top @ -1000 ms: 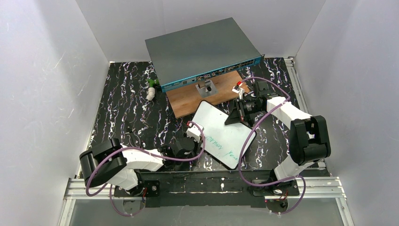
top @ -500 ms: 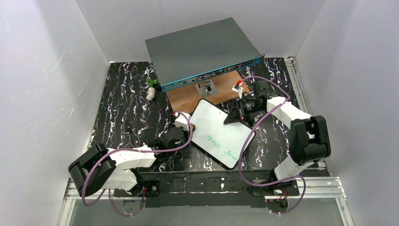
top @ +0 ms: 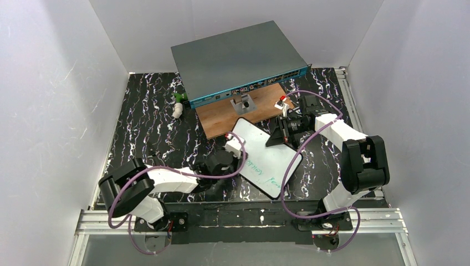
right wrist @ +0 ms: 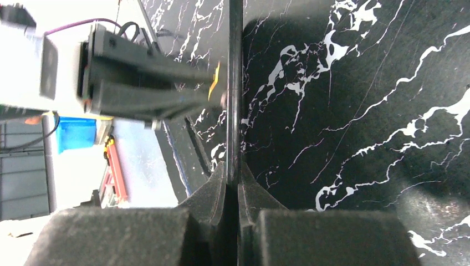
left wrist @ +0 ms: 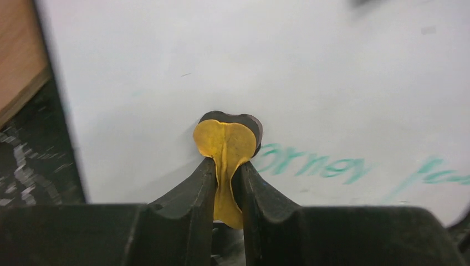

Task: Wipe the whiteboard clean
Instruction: Erase the whiteboard at the center of the board.

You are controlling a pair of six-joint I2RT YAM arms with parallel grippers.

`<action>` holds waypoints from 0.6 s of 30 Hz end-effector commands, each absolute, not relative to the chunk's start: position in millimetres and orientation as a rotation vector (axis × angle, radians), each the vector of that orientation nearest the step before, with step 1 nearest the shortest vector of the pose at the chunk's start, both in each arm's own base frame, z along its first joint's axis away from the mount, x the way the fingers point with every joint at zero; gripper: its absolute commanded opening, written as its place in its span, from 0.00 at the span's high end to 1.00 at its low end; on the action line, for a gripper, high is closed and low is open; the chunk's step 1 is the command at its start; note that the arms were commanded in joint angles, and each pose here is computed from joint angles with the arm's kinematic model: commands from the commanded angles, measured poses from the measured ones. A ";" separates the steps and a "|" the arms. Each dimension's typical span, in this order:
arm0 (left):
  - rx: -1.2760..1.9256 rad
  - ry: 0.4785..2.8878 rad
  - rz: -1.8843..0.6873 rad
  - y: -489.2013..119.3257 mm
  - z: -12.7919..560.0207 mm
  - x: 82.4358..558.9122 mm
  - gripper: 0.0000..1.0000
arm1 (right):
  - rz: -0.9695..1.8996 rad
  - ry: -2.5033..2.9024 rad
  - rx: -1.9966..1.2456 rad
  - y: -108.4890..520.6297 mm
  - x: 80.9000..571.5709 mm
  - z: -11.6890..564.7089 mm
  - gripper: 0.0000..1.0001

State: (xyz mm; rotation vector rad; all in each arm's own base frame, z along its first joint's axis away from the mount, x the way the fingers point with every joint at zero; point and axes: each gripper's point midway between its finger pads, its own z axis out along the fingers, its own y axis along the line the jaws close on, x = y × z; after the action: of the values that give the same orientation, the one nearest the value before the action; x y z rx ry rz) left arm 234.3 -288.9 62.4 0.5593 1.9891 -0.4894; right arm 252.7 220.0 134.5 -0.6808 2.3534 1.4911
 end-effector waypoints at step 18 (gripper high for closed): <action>0.401 2.065 -0.078 -254.0 48.0 250.1 1.00 | 1.709 2.218 -0.756 236.0 232.0 172.1 0.99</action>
State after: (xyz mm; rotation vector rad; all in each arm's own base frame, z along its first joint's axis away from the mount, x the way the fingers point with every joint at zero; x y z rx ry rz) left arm 237.2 -310.5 72.3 0.4587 1.9897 -0.3233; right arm 257.8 220.8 134.2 -0.7238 2.3114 1.4648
